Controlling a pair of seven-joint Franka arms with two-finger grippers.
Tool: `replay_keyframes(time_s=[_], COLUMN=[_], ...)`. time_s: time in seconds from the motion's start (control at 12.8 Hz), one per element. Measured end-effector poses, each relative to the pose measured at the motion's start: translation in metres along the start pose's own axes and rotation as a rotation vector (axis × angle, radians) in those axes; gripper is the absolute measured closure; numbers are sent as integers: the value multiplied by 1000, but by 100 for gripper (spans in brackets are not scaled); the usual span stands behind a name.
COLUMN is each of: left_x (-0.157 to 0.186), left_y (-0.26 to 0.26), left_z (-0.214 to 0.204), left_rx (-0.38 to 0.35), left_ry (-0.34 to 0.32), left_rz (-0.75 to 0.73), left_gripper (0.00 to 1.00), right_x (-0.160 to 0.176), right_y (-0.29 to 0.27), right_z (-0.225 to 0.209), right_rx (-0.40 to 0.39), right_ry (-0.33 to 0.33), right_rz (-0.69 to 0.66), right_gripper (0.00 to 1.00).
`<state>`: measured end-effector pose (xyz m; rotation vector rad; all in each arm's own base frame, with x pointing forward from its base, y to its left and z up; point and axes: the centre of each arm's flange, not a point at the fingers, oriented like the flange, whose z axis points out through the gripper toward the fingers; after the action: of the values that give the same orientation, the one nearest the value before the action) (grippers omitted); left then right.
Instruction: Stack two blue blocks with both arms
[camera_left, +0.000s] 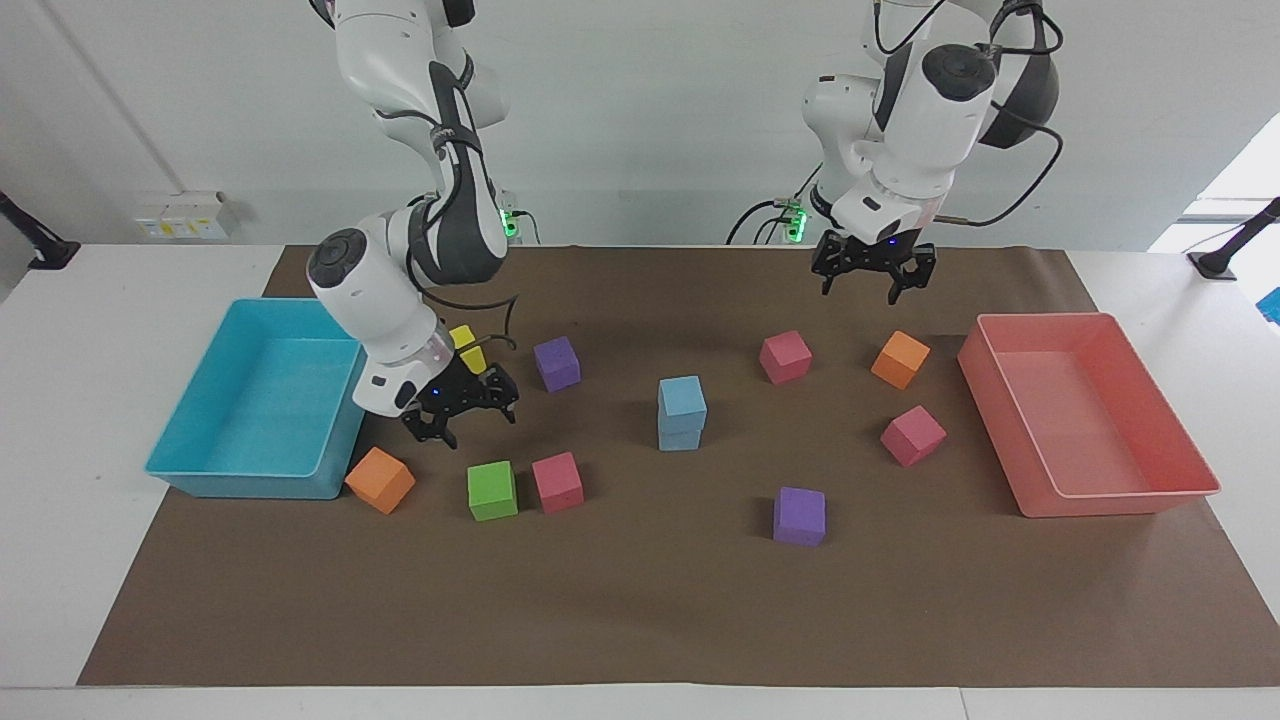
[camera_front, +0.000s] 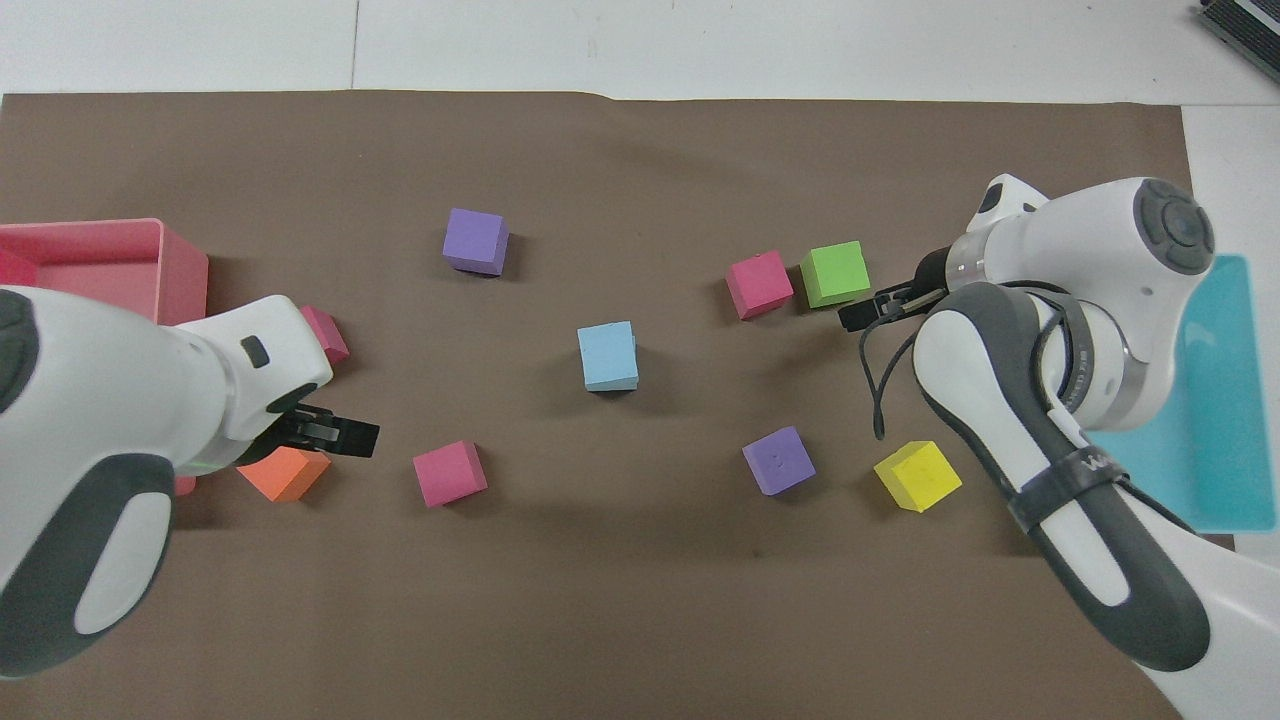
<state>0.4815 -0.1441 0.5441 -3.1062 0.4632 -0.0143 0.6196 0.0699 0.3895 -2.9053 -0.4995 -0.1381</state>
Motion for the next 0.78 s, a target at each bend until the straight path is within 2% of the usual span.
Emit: replay_keyframes(time_s=[0.16,0.31,0.55,0.78], left_x=[3,13,29,42], left_y=[-28,-53,-76,-84], left_z=[-30,-58,-84,-88], left_rx=[0,-10,-20,-25], left_ry=[5,4,-25,-53], left_rz=[17,-16,-50,-59], left_gripper=[0,0,0,0], right_x=[-4,-3,-4,-16], right_y=[19,27,29,32], right_z=[-25,-51,-76,-104], right_rx=[-65,-104,-111,-108], right_ry=[-45,-66,-59,-62], right_rz=[-30,-3,141,333], right_gripper=[0,0,0,0])
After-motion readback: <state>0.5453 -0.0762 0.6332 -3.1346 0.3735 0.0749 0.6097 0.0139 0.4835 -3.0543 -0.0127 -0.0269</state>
